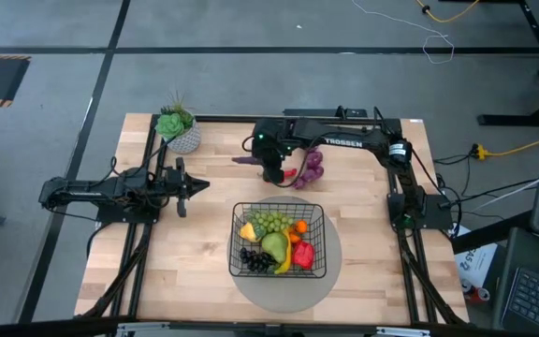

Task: Build produce basket
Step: Put the violet chili pepper into the wire basket

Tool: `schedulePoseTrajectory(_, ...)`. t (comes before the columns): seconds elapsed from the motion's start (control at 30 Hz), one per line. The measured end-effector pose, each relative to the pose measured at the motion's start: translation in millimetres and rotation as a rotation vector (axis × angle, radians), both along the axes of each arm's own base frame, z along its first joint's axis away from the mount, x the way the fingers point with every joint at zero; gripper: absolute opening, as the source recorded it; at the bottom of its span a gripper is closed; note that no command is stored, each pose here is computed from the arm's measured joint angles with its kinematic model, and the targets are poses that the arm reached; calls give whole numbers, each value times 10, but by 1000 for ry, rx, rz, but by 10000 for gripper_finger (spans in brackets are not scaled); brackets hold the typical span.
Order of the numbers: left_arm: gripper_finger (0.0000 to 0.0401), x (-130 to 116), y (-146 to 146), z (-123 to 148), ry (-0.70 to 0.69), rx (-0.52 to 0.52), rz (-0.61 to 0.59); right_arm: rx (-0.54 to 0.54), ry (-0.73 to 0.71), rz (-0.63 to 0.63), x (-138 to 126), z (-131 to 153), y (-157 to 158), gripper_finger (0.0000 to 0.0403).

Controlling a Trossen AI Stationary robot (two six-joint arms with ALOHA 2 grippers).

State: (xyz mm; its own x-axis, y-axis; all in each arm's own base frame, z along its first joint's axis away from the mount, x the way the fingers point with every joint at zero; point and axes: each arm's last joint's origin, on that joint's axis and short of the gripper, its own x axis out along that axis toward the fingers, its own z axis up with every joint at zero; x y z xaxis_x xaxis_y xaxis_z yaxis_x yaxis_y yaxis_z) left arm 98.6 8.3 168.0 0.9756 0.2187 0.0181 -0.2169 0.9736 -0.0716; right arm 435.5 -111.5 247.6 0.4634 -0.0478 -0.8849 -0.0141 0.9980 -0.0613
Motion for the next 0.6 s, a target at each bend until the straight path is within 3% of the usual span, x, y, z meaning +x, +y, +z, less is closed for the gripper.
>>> schedulePoseTrajectory(0.23,19,0,0,0,0,0,0,13,82,47,17,102,458,97)
schedulePoseTrajectory(0.6,19,0,0,0,0,0,0,-360,249,-100,-208,549,1369,97)
